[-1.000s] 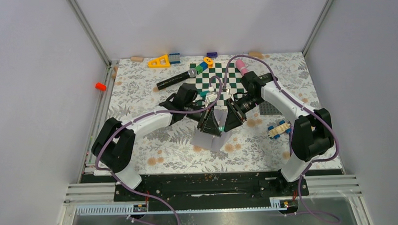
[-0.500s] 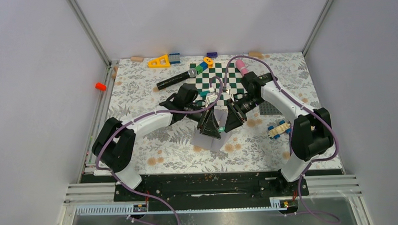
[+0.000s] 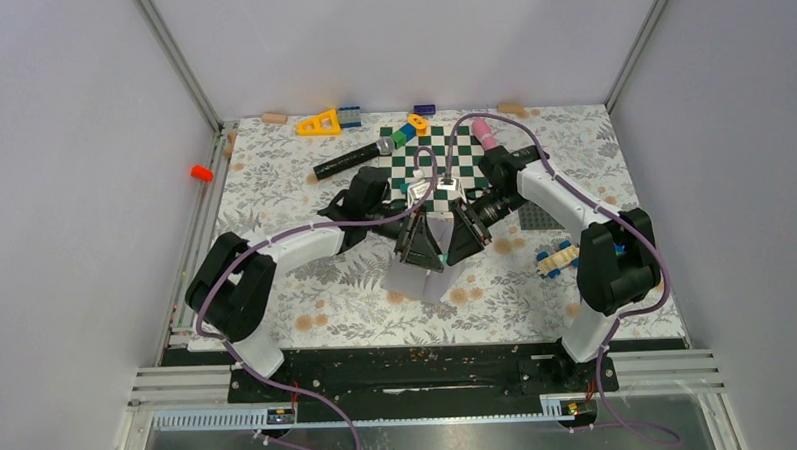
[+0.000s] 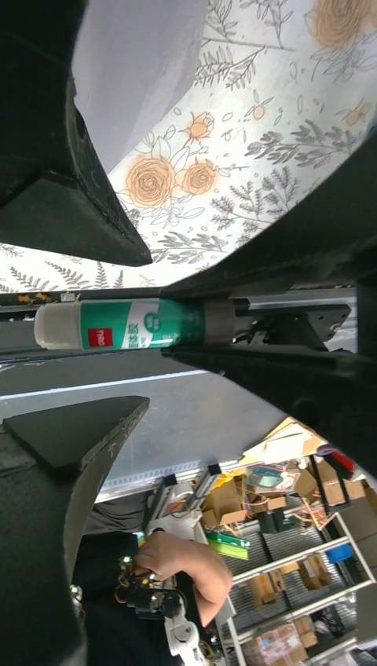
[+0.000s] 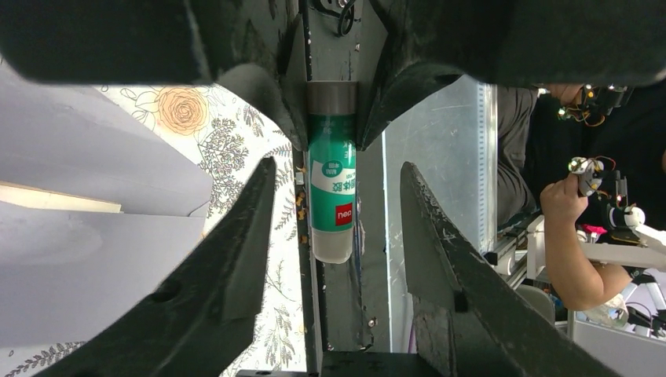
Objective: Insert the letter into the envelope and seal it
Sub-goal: Place the solid glue at the center of the board.
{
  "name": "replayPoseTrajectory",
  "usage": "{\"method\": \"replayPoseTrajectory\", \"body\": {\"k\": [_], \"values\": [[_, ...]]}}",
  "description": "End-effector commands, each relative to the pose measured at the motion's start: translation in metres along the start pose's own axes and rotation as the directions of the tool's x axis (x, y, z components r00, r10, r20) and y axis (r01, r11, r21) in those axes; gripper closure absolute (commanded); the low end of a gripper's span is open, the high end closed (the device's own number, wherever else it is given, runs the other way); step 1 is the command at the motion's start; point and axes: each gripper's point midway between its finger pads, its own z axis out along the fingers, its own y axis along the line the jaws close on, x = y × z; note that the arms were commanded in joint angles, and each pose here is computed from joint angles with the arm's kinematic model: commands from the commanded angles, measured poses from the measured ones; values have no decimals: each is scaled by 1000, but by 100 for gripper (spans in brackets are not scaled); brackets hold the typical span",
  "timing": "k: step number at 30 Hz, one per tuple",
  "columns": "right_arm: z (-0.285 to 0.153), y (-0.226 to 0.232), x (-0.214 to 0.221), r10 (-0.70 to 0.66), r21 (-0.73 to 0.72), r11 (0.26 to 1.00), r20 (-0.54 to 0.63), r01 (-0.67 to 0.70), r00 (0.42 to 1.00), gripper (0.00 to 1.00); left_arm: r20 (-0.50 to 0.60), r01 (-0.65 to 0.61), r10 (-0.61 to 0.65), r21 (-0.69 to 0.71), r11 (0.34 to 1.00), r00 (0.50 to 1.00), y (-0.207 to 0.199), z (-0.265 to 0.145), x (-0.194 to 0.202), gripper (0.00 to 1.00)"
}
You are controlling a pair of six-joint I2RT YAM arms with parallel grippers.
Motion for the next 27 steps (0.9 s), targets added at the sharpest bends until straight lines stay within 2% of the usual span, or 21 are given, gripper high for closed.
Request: {"method": "replayPoseTrajectory", "body": {"k": [1,5,9,12,16,20,27], "values": [[3,9,-1,-16,-36,999,4,16,1000,100,75,-76,73,33,997,995,-5,-5,-25,37],[0,10,-3,-3,-47,999,29,5,1000,100,76,-78,76,11,997,994,-1,-5,-24,33],[-2,7,-5,-2,-38,999,36,3,999,100,71,-69,69,5,998,995,2,-5,-23,34],[-4,5,-7,5,-36,999,50,-3,999,100,61,-68,68,2,998,996,3,-5,-20,39],[-10,3,-12,23,-39,999,85,-20,996,100,48,-74,73,3,997,996,2,-4,-18,53],[-12,2,-11,20,-29,999,86,-17,996,100,33,-84,84,0,996,996,1,-2,-14,61],[-10,-1,-5,31,-25,999,68,-29,997,100,39,-85,85,1,996,996,0,-2,-18,61]]}}
